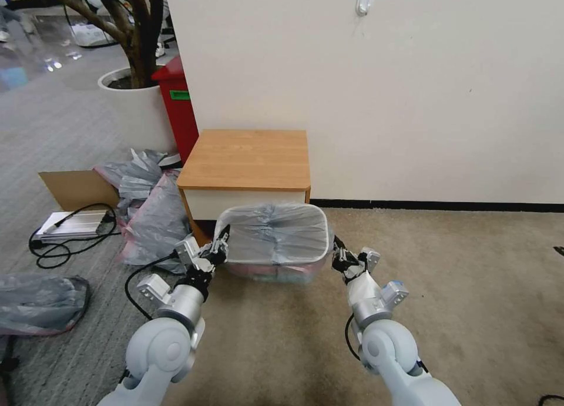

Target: Pick up the garbage bag from the table and place it over the trash can.

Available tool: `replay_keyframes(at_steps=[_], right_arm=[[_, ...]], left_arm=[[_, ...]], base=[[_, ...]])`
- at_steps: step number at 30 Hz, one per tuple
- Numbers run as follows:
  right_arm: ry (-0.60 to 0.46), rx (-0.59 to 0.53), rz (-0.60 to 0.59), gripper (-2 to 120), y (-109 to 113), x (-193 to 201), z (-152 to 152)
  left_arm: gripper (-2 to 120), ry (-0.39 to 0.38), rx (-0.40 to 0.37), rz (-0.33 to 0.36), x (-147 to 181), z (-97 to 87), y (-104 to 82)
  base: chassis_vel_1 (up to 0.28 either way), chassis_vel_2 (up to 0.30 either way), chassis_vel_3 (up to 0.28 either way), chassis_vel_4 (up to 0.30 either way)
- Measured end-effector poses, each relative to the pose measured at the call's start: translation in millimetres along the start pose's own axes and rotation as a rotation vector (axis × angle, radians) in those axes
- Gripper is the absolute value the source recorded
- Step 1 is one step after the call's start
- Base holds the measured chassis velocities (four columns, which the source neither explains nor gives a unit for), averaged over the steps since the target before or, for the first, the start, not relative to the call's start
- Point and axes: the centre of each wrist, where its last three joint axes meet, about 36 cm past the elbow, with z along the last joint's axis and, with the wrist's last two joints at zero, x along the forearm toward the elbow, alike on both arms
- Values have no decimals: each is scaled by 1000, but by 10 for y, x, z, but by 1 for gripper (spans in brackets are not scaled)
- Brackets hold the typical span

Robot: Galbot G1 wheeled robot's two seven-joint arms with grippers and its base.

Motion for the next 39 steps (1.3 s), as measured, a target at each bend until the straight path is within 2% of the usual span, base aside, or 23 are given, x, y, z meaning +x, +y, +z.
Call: replay_keyframes(at_steps=[6,12,17,20,21,24,25,26,27,28,29,31,32,33,34,35,36,37,39], right_arm=[[-11,83,14,0,-105,-126,131],[-25,87,6,0,-79,-75,51],[-22,69,-8,17,-76,163,-79],[-28,39,-7,31,-89,406,-251],[-28,39,-7,31,-89,406,-251],[-83,13,2,45,-42,533,-561],[-83,13,2,45,-42,533,-561],[-111,17,-9,50,11,562,-735],[-132,28,-31,53,71,586,-905],[-144,64,-84,60,185,626,-1210],[-144,64,-84,60,185,626,-1210],[-123,140,-192,69,377,664,-1585],[-102,174,-234,69,445,668,-1683],[-65,228,-295,65,528,658,-1806],[-65,228,-295,65,528,658,-1806],[-6,307,-372,60,624,624,-1947],[102,405,-461,53,749,577,-2052],[102,405,-461,53,749,577,-2052],[208,511,-540,45,878,507,-2112]], left_arm=[[8,9,11,8,30,3,-18],[8,14,9,10,33,5,-8],[8,16,-20,-9,4,-33,60],[8,12,-99,-42,-53,-90,156],[8,12,-99,-42,-53,-90,156],[8,18,-153,-57,-73,-128,209],[8,18,-153,-57,-73,-128,209],[8,24,-170,-59,-72,-132,212],[8,32,-189,-59,-70,-128,213],[8,45,-219,-55,-62,-114,209],[8,45,-219,-55,-62,-114,209],[8,58,-276,-48,-51,-87,189],[8,61,-294,-44,-48,-79,178],[8,64,-315,-38,-45,-68,162],[8,64,-315,-38,-45,-68,162],[8,66,-342,-30,-43,-57,135],[8,63,-373,-21,-39,-52,99],[8,63,-373,-21,-39,-52,99],[8,58,-408,-10,-28,-46,58]], base=[[0,0,0,0],[0,0,0,0],[0,0,0,0],[0,0,0,0],[0,0,0,0],[0,0,0,0],[0,0,0,0],[0,0,0,0],[0,0,0,0],[0,0,0,0],[0,0,0,0],[0,0,0,0],[0,0,0,0],[0,0,0,0],[0,0,0,0],[0,0,0,0],[0,0,0,0],[0,0,0,0],[0,0,0,0]])
